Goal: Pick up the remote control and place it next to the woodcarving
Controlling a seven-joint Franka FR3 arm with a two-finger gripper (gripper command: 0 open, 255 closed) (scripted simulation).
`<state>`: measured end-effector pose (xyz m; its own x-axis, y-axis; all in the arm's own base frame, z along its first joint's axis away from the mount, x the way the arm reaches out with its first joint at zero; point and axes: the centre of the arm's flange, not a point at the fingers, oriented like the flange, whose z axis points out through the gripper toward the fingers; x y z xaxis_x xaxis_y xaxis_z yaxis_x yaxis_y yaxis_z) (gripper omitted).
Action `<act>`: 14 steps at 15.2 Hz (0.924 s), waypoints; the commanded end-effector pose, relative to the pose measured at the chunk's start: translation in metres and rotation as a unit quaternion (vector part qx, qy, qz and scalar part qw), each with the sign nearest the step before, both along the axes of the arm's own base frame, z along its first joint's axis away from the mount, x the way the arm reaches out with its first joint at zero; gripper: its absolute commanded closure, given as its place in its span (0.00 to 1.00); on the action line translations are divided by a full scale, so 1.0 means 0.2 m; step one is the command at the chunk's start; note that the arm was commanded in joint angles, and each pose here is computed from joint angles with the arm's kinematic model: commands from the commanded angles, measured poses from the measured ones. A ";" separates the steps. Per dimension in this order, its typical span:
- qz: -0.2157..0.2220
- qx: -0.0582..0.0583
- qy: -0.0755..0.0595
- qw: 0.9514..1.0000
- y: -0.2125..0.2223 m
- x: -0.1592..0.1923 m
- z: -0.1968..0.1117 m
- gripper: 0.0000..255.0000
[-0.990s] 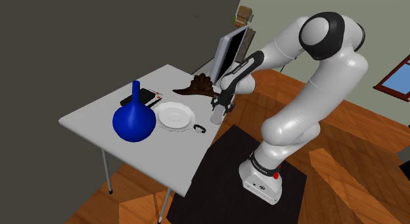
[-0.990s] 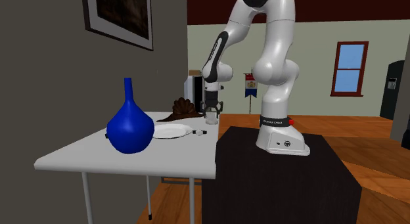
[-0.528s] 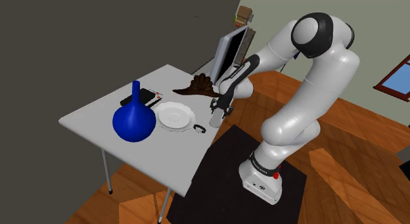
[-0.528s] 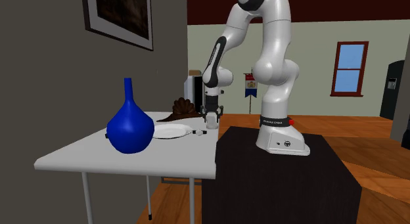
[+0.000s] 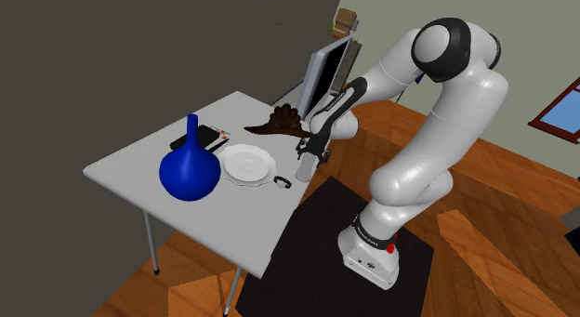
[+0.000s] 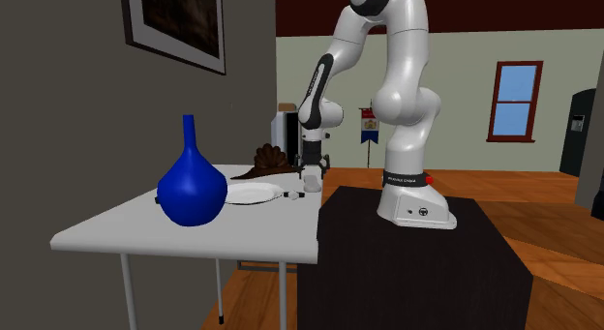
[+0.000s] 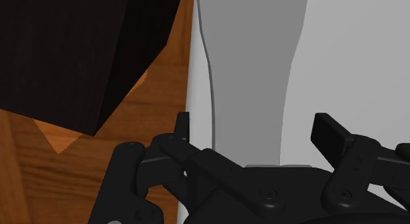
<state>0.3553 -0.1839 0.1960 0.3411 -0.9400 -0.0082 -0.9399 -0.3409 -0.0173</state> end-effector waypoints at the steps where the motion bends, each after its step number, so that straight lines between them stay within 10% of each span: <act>1: 0.000 0.000 0.000 1.000 0.00 0.00 0.00 0.00; 14: 0.000 0.000 0.000 1.000 0.00 0.00 0.25 0.00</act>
<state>0.3546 -0.1846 0.2460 0.3411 -0.9400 -0.0081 -0.9399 -0.3409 -0.0174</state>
